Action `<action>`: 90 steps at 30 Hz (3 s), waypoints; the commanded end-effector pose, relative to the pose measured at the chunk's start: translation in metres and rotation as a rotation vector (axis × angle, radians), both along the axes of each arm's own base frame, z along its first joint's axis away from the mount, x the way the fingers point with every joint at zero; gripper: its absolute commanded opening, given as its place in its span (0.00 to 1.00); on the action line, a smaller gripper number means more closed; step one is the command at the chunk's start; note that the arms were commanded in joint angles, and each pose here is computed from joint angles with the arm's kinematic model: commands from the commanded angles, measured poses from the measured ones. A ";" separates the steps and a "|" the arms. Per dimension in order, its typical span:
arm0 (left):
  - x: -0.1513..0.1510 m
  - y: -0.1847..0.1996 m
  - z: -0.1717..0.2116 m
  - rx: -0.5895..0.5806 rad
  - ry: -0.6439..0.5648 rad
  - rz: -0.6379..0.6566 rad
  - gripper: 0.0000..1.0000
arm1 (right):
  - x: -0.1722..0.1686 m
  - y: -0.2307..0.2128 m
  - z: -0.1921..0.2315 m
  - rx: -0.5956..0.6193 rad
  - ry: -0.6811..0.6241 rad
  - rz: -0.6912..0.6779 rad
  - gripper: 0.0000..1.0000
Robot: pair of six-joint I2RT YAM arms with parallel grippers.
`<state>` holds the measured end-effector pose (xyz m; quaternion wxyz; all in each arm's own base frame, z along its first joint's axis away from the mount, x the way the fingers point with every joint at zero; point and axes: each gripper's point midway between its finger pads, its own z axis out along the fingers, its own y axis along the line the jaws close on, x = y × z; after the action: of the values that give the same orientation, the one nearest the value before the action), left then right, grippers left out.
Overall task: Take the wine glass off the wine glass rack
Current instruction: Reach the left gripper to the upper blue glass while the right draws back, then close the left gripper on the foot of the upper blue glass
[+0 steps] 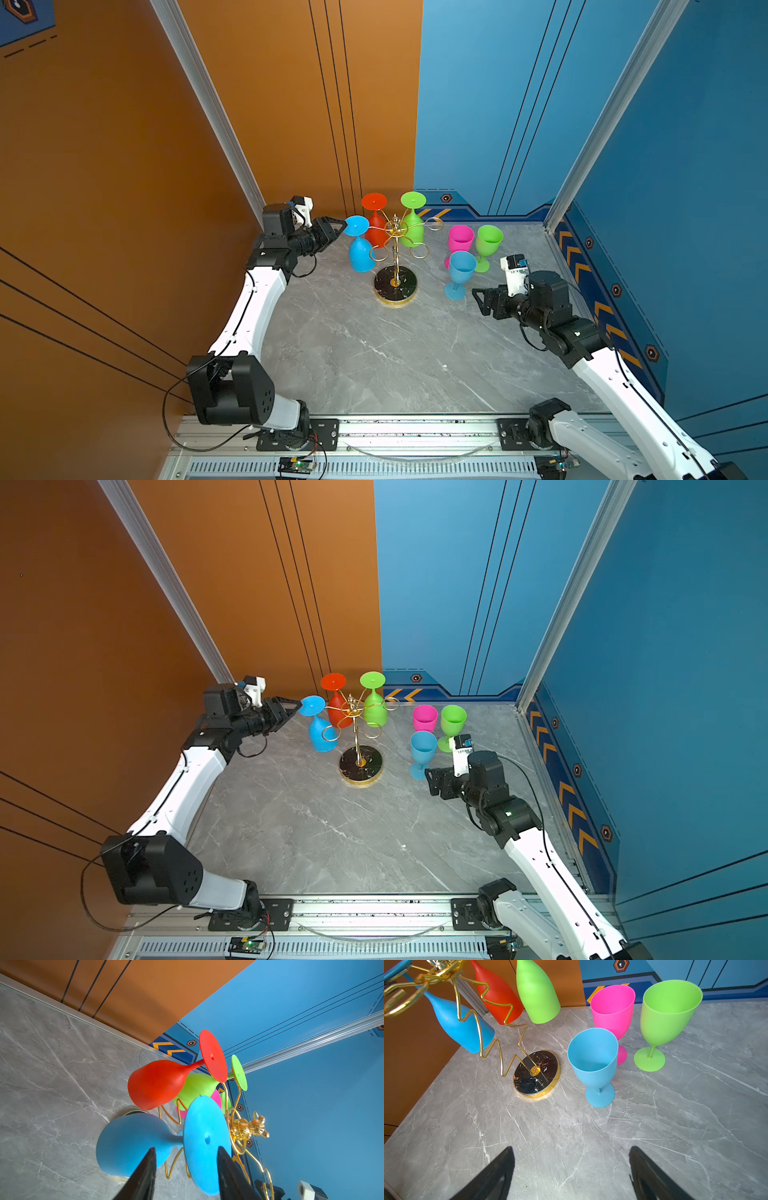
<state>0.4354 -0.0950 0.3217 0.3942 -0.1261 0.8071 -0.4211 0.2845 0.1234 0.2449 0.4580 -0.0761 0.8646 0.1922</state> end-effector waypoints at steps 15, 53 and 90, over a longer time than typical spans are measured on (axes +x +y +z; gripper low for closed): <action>0.011 -0.013 -0.001 -0.040 0.017 -0.027 0.27 | -0.004 -0.003 0.002 -0.002 -0.014 -0.008 0.87; 0.001 -0.039 0.042 -0.264 0.024 -0.116 0.00 | -0.003 -0.003 0.000 0.002 -0.015 -0.014 0.87; 0.035 -0.037 0.040 -0.295 0.013 -0.078 0.00 | -0.008 -0.004 0.006 0.014 -0.035 -0.012 0.88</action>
<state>0.4632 -0.1393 0.3426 0.3144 -0.1617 0.7569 -0.5497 0.2780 0.1198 0.2514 0.4726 -0.0744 0.8567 0.1927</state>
